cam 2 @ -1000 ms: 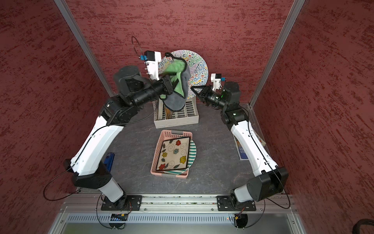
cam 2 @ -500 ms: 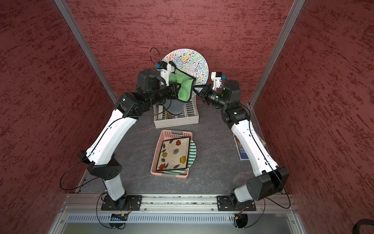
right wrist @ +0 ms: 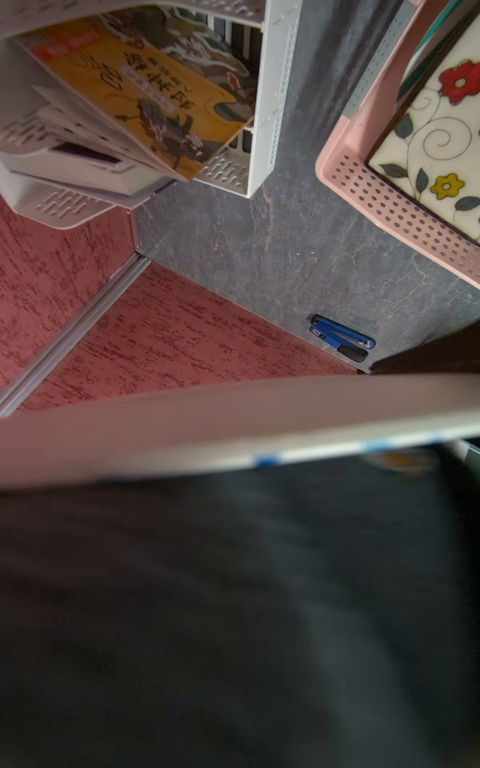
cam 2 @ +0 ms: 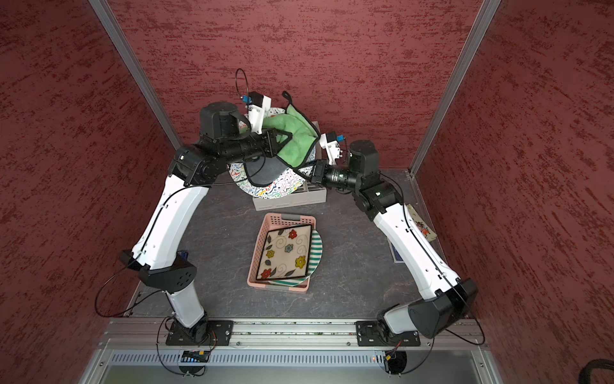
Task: Wipe the wet plate dry
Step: Wipe the plate with towel.
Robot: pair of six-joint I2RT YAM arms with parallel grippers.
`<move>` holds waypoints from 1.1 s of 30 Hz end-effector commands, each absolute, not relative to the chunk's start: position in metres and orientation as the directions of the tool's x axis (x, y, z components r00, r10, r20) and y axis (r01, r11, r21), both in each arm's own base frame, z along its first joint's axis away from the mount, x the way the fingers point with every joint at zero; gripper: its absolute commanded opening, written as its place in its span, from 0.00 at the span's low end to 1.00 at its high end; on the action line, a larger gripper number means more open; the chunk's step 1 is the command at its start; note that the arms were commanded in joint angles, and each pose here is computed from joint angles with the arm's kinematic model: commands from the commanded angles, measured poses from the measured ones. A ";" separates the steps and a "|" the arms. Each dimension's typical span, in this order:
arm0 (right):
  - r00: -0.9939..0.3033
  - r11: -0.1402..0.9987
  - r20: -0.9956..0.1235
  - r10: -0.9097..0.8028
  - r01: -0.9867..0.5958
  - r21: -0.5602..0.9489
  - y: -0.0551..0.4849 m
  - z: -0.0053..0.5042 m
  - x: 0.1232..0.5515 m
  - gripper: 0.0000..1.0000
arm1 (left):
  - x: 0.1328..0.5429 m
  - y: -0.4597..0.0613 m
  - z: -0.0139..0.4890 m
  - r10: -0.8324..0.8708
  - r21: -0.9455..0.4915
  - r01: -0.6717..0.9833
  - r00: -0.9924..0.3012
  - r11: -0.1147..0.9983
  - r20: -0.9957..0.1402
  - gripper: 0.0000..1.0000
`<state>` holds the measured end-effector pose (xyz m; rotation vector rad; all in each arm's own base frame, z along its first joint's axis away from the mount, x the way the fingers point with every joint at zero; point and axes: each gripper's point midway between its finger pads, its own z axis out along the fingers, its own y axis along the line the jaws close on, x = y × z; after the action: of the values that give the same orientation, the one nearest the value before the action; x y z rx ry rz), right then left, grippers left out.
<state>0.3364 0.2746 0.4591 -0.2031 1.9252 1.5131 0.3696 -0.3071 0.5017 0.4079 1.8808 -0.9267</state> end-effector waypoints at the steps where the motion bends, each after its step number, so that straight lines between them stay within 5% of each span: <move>1: -0.567 0.307 -0.699 0.436 -0.637 0.708 0.243 0.545 0.350 0.00 | 0.363 -0.316 0.445 0.018 -0.422 0.588 -0.597 0.690 -0.802 0.00; 8: -0.634 0.226 -0.679 0.372 -0.647 0.728 0.257 0.524 0.340 0.00 | 0.385 -0.235 0.469 -0.196 -0.447 0.384 -0.541 0.808 -0.818 0.00; 13: -0.656 0.171 -0.706 0.267 -0.689 0.705 0.296 0.516 0.303 0.00 | 0.384 -0.253 0.497 -0.233 -0.522 0.503 -0.529 0.689 -0.816 0.00; 22: -0.555 0.256 -0.608 0.568 -0.582 0.772 0.218 0.564 0.382 0.00 | 0.388 -0.246 0.494 -0.360 -0.642 0.466 -0.559 0.609 -0.747 0.00; 26: -0.588 0.148 -0.517 0.622 -0.561 0.815 0.196 0.557 0.382 0.00 | 0.389 -0.208 0.499 -0.544 -0.774 0.413 -0.552 0.480 -0.632 0.00; 31: -0.700 -0.145 -0.389 0.599 -0.573 0.807 0.207 0.557 0.353 0.00 | 0.387 -0.188 0.531 -0.715 -0.875 0.454 -0.556 0.166 -0.424 0.00; 33: -0.730 -0.156 -0.385 0.565 -0.552 0.819 0.216 0.546 0.348 0.00 | 0.386 -0.192 0.547 -0.726 -0.875 0.480 -0.579 0.065 -0.371 0.00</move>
<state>0.4037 0.2100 0.4838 0.2478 1.5986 1.7837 0.4060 -0.1840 0.4735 -0.3364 1.7106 -1.3815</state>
